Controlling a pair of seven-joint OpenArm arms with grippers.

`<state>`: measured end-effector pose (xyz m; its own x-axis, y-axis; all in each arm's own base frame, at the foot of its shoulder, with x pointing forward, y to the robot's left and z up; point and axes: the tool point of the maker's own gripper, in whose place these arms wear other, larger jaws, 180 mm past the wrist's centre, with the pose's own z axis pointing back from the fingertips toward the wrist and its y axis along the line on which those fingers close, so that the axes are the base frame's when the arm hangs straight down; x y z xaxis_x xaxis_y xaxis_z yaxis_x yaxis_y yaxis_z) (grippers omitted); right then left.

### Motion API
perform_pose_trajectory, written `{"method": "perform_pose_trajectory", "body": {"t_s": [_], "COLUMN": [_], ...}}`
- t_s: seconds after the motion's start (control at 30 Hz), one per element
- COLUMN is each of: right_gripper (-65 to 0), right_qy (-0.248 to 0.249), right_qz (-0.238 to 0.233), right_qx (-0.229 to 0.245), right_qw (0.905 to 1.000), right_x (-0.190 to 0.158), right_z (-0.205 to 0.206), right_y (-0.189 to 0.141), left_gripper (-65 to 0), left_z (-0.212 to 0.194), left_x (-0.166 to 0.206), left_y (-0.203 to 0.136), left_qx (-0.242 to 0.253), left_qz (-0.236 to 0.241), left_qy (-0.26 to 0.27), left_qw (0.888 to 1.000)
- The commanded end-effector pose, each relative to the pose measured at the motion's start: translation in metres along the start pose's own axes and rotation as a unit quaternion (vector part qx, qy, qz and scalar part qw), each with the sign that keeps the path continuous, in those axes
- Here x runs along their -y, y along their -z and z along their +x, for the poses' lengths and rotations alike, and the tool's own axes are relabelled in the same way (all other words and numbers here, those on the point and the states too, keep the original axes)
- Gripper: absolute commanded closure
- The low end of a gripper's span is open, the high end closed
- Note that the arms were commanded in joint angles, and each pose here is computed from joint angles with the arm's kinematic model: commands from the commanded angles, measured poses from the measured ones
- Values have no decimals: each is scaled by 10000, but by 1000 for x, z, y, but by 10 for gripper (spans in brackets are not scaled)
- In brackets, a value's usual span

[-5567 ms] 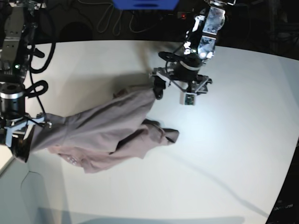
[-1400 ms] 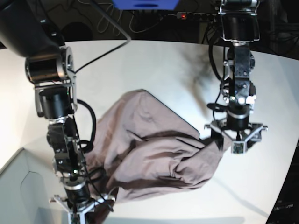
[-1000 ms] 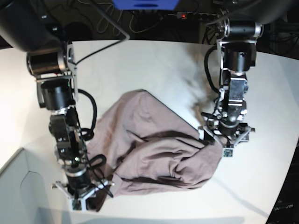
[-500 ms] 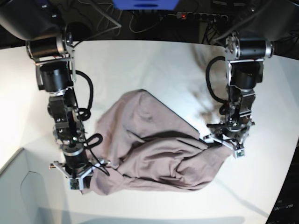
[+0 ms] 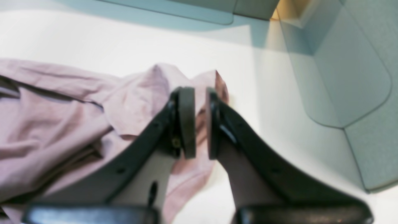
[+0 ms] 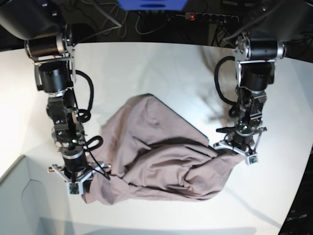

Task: Layout the t-shirt on the table in an organized manner, then fold the t-shirt properly
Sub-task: 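Lower the hanging shirt onto the table with both grippers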

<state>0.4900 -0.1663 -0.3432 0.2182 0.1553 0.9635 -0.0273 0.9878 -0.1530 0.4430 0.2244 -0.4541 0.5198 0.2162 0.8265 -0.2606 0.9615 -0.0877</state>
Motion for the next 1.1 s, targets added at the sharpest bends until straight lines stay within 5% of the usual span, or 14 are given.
{"method": "perform_pose_trajectory", "body": {"t_s": [0.0,0.2,0.33,0.6,1.07], "right_gripper": [-76,-77,-77,-77,-77], "right_qy": [7,-5,-9,-14,-20], "right_qz": [-92,-101,-95,-85,-51], "right_qx": [403,402,402,356,197], "right_qw": [9991,9991,9991,9993,9998], "right_x": [7,9,8,7,4], "right_z": [30,30,30,27,8], "right_y": [7,6,6,6,-2], "left_gripper": [-39,-343,-471,-493,-479], "left_z": [29,48,39,22,32], "left_x": [0,-2,-4,-19,13], "left_y": [0,-34,-31,0,8], "left_qx": [400,1105,987,345,310], "left_qz": [-19,-115,-101,233,13], "left_qy": [-5,133,112,-518,-656], "left_qw": [9992,9937,9950,9978,9974]}}
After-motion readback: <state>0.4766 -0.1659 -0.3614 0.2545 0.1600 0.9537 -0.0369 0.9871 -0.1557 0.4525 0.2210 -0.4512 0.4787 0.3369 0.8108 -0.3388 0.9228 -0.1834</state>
